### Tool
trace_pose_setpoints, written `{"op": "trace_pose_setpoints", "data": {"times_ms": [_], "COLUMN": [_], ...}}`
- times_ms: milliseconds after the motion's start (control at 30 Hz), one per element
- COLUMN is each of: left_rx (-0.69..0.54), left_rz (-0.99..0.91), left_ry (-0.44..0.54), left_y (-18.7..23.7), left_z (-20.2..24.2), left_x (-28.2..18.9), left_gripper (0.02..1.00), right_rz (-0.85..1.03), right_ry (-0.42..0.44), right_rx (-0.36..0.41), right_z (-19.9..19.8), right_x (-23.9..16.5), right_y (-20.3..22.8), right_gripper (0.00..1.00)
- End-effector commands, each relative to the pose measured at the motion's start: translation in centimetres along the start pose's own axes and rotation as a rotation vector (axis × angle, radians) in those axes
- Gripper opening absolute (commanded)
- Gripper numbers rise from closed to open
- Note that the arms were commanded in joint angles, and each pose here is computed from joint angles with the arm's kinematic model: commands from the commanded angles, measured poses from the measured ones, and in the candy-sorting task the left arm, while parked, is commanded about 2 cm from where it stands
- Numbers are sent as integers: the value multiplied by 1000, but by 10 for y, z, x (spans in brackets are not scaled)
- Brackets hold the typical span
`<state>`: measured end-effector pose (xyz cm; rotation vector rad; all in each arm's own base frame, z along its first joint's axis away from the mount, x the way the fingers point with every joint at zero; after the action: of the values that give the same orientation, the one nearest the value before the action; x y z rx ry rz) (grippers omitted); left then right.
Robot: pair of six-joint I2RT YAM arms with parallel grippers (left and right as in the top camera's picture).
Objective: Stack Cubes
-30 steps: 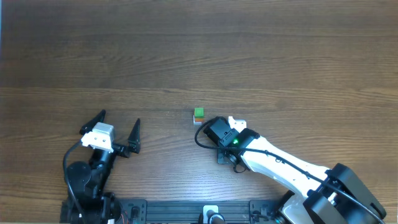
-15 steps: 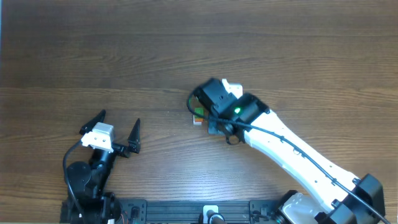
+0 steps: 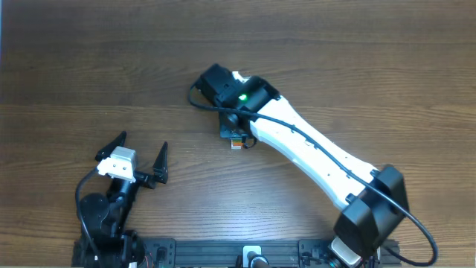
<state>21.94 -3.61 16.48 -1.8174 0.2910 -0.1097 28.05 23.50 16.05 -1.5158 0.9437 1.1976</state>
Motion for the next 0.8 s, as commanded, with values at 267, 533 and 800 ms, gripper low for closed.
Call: {"op": "trace_pose_setpoints", "data": {"times_ms": [267, 533, 800], "left_rx": [13, 13, 13], "left_rz": [1, 1, 1], "left_ry": [14, 14, 14], "left_y": [2, 2, 2], "left_z": [-2, -2, -2], "left_x": [0, 0, 0], "left_gripper": [1000, 1000, 1000], "right_rz": [10, 7, 15], "right_ry": [-26, -33, -41], "right_rx": [-21, -25, -26], "right_z": [14, 17, 22], "right_x": [4, 5, 12], "right_y": [-3, -3, -5], "right_gripper": [12, 12, 12]}}
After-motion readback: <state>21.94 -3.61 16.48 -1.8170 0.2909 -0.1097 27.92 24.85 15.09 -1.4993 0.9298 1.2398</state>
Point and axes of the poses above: each gripper's point midway between its finger pads, its own x axis out along the fingers, its own z axis along the line the jaws close on, y = z × x, the point moved 2 cm from there along -x, back along the fingers, and after that the axes turned 13 degrees about -x, right-handed, at the moved point
